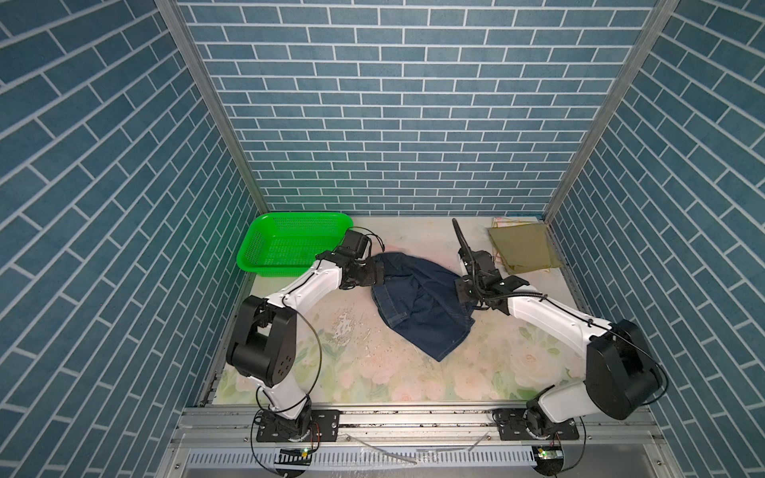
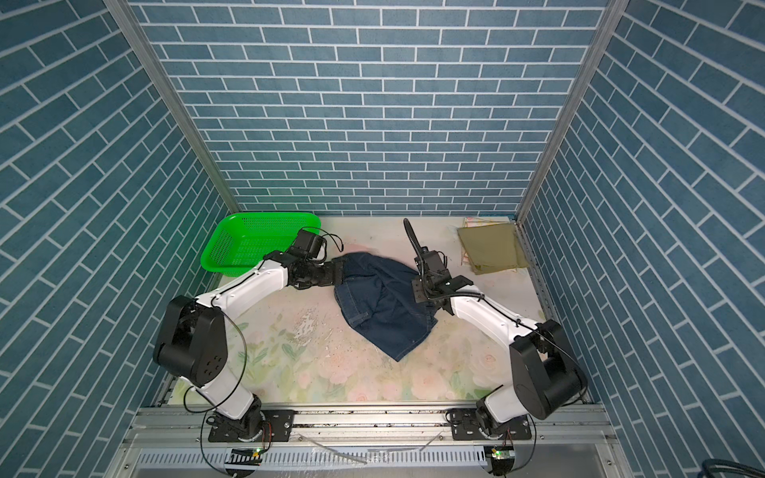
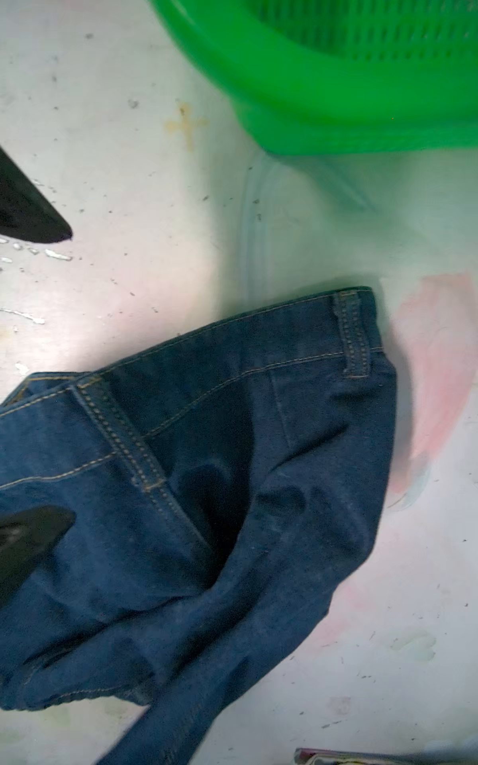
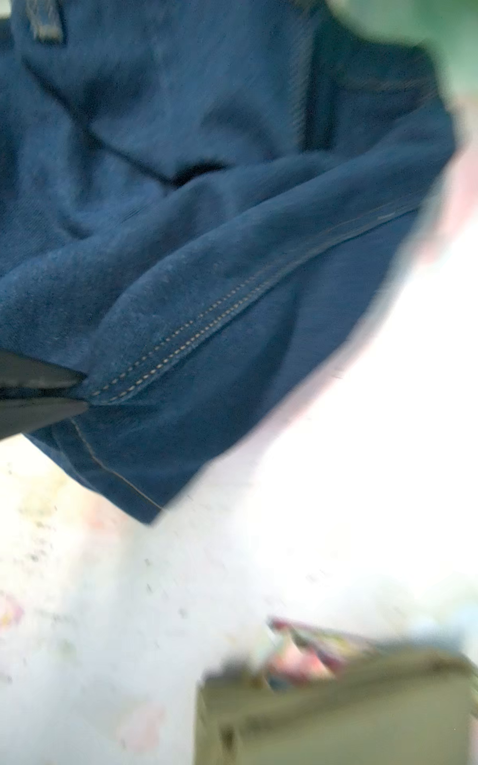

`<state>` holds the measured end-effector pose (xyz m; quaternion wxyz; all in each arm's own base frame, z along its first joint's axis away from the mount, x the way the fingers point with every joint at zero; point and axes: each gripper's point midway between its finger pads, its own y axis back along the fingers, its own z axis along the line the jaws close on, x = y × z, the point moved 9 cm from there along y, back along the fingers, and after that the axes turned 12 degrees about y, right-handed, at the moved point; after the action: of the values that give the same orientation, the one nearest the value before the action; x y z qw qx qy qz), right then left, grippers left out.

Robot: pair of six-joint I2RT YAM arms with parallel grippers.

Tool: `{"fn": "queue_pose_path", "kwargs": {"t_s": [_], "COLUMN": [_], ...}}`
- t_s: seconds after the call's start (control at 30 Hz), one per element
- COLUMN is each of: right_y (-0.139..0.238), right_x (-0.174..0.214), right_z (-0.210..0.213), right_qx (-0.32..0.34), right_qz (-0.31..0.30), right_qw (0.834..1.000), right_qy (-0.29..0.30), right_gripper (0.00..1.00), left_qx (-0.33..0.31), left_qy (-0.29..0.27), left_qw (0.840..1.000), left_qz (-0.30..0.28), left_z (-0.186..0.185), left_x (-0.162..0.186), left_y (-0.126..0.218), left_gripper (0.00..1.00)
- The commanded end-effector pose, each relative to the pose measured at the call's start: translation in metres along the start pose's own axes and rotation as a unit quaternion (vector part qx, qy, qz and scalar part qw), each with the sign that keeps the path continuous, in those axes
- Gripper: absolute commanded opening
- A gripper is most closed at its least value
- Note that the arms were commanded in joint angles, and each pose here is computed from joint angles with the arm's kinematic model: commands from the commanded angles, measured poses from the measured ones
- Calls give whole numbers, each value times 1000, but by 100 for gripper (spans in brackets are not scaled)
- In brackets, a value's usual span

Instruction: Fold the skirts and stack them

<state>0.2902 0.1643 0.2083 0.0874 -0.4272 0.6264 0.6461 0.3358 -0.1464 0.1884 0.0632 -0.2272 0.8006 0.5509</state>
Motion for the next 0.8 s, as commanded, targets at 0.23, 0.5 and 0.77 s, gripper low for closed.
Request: {"fn": "queue_pose_path", "kwargs": {"t_s": [0.23, 0.5, 0.77], "right_y": [42, 68, 89], "right_x": [-22, -25, -8], "right_z": [-21, -26, -26], "right_qx": [34, 37, 29], "right_qz": [-69, -111, -165], "right_qw": [997, 993, 986], "right_qy": [-1, 8, 12], "right_gripper": [0, 0, 0], "left_qx": [42, 48, 29], "left_qy": [34, 57, 47], "left_qw": [999, 997, 995], "left_qz": [4, -37, -80], "left_z": [2, -12, -27], "left_x": [17, -16, -54], "left_y": [-12, -45, -72], "left_gripper": [99, 99, 100]}}
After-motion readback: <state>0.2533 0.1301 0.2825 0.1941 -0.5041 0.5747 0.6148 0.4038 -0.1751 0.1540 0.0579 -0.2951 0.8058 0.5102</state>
